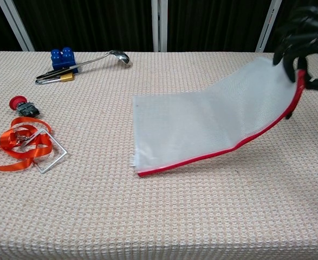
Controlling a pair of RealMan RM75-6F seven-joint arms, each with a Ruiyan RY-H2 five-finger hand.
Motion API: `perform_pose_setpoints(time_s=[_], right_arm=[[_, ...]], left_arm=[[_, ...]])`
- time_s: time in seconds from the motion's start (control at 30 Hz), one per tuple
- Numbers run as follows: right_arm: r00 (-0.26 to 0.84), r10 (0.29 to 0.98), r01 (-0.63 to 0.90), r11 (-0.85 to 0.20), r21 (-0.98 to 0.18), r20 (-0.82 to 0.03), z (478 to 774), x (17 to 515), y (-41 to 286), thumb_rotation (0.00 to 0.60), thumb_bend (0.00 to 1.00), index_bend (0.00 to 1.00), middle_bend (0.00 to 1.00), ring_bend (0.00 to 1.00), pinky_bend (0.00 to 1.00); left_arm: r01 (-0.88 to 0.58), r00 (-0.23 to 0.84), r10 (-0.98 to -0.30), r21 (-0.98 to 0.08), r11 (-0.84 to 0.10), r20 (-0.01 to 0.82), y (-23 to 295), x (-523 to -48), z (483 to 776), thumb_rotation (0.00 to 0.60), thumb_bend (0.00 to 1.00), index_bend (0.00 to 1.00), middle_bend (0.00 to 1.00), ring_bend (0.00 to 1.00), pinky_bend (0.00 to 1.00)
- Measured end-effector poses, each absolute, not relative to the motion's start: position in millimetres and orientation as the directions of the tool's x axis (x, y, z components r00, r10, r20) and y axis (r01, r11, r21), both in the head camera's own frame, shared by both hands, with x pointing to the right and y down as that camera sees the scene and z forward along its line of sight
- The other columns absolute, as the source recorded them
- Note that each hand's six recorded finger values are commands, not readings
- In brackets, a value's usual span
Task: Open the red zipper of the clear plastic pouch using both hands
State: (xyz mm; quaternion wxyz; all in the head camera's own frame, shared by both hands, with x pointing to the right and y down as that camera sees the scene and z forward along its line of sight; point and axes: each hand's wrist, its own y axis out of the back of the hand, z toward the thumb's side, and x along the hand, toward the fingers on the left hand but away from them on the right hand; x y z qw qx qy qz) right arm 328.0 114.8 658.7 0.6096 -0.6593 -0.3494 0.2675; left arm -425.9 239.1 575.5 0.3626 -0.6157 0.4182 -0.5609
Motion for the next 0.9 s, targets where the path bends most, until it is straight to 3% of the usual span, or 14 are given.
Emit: perform_pose_setpoints(time_s=[0.13, 0.23, 0.43, 0.6, 0.73, 0.9], right_arm=[[0.618, 0.763, 0.089, 0.172, -0.981, 0.190, 608.8, 362.2, 94.8, 0.600, 0.64, 0.77, 0.42, 0.17, 0.04], [0.635, 0.737, 0.037, 0.270, -0.962, 0.231, 579.2, 379.6, 79.2, 0.600, 0.62, 0.77, 0.42, 0.17, 0.03], [0.722, 0.632, 0.060, 0.349, -0.935, 0.282, 553.0, 356.6, 51.1, 0.600, 0.53, 0.78, 0.42, 0.17, 0.06], [0.818, 0.505, 0.124, 0.311, -0.942, 0.274, 568.6, 291.2, 41.3, 0.600, 0.49, 0.78, 0.42, 0.17, 0.07], [0.881, 0.410, 0.160, 0.213, -0.964, 0.237, 599.0, 223.3, 47.3, 0.600, 0.48, 0.78, 0.43, 0.17, 0.07], [0.918, 0.353, 0.164, 0.080, -0.983, 0.182, 635.3, 162.8, 66.7, 0.600, 0.46, 0.79, 0.42, 0.17, 0.07]], left_arm=[[-0.107, 0.037, -0.917, -0.911, -0.398, 0.396, 238.5, -421.3, 577.3, 0.600, 0.16, 0.28, 0.21, 0.14, 0.18], [-0.098, 0.047, -0.911, -0.906, -0.412, 0.410, 239.4, -419.2, 578.2, 0.600, 0.16, 0.28, 0.21, 0.14, 0.18], [-0.088, 0.052, -0.905, -0.901, -0.424, 0.421, 242.7, -417.2, 577.1, 0.600, 0.16, 0.28, 0.21, 0.14, 0.18], [-0.097, 0.044, -0.905, -0.900, -0.426, 0.424, 244.8, -418.2, 577.6, 0.600, 0.16, 0.28, 0.21, 0.14, 0.18], [-0.102, 0.035, -0.903, -0.897, -0.430, 0.429, 247.8, -421.5, 579.2, 0.600, 0.16, 0.28, 0.21, 0.14, 0.18], [-0.106, 0.020, -0.901, -0.895, -0.432, 0.433, 250.7, -427.0, 579.7, 0.600, 0.16, 0.28, 0.21, 0.14, 0.18]])
